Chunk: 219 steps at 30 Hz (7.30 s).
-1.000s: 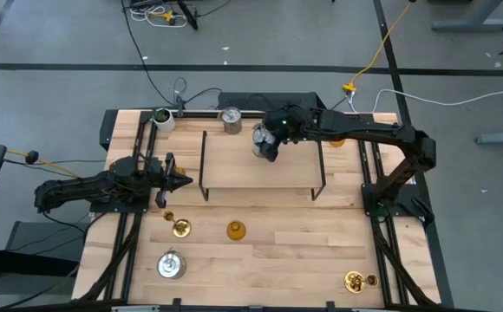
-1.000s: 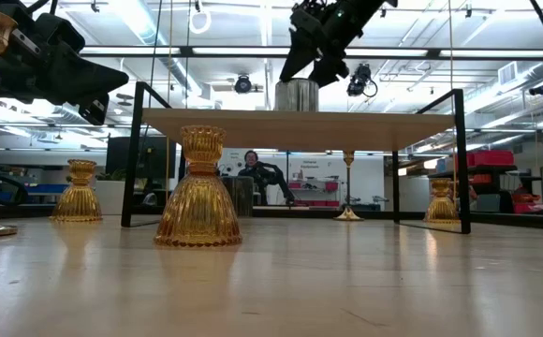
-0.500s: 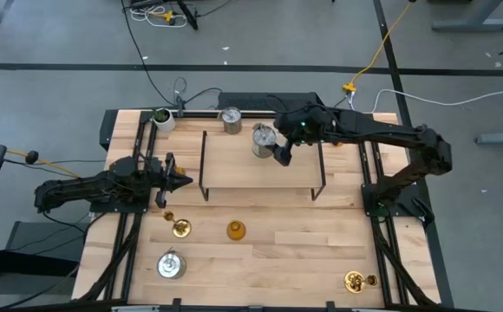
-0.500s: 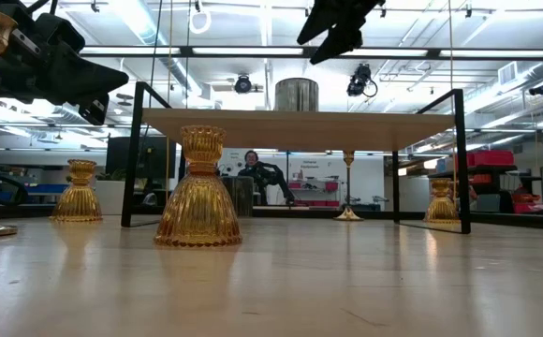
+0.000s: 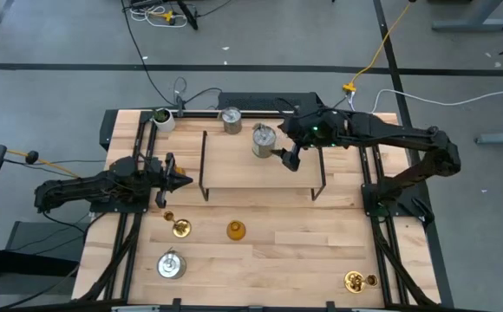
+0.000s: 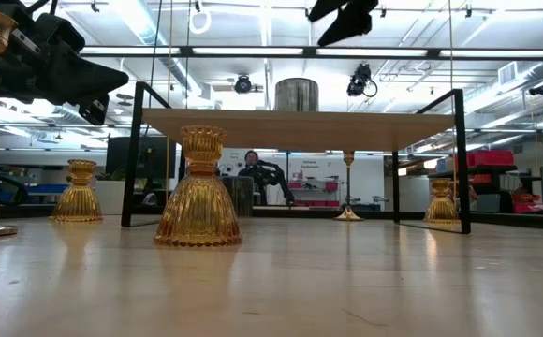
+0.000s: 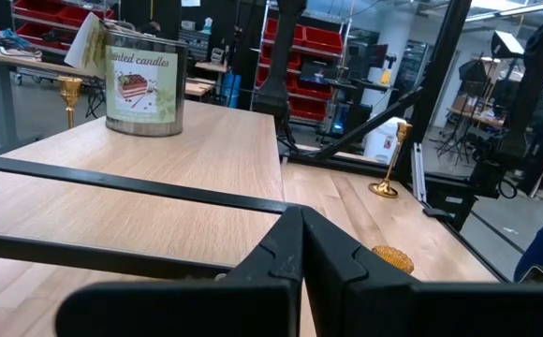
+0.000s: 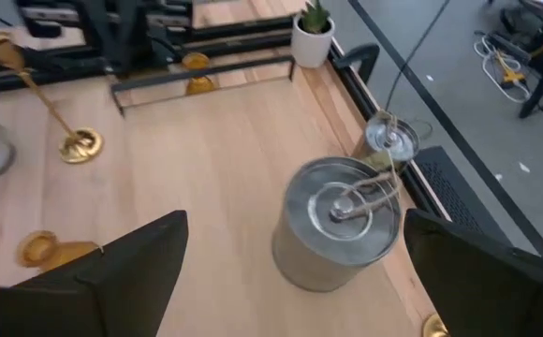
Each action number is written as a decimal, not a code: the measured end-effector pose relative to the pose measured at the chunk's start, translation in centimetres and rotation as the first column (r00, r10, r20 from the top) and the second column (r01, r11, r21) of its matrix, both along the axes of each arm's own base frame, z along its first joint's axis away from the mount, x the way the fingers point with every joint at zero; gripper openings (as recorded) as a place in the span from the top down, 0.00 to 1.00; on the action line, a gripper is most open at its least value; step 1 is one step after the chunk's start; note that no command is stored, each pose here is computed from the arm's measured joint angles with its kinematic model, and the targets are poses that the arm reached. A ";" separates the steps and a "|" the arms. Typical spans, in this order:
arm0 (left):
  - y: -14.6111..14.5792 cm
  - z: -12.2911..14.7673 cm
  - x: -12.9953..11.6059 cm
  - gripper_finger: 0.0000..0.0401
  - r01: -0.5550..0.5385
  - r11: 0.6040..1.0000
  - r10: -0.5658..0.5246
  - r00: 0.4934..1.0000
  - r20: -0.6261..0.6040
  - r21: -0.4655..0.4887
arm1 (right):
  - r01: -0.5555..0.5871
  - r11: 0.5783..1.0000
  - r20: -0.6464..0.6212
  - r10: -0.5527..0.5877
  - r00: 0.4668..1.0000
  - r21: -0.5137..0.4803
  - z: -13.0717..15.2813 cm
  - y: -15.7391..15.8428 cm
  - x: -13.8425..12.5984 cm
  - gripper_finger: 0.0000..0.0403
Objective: Pick & Place candle stick holders
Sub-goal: Put the top candle holder on the shelf
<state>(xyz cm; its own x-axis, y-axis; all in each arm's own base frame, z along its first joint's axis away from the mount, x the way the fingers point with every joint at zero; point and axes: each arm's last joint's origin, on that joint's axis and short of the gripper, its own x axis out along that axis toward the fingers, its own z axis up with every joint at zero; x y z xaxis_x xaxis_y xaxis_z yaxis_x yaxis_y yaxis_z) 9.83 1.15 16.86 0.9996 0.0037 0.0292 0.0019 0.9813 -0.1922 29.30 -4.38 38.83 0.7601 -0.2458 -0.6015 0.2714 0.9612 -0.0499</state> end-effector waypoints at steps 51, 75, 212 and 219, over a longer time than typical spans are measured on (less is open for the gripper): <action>0.0 0.0 0.0 0.98 0.000 1.000 0.000 1.000 0.000 0.000 | 0.261 0.964 -0.026 -0.263 0.964 -0.054 1.5 -4.1 -4.4 0.01; 0.0 0.0 0.0 0.98 0.000 1.000 0.000 1.000 0.000 0.000 | 0.439 0.894 -0.240 -0.449 0.861 -0.097 -4.4 -14.2 -2.5 0.01; 0.0 0.0 0.0 0.98 0.000 1.000 0.000 1.000 0.001 0.000 | 0.610 0.789 -0.433 -0.527 0.732 0.072 -12.4 -20.1 -1.1 0.61; 0.0 0.0 0.0 0.98 0.000 1.000 0.000 1.000 0.000 0.000 | 0.610 0.789 -0.433 -0.527 0.732 0.072 -12.4 -20.1 -1.1 0.61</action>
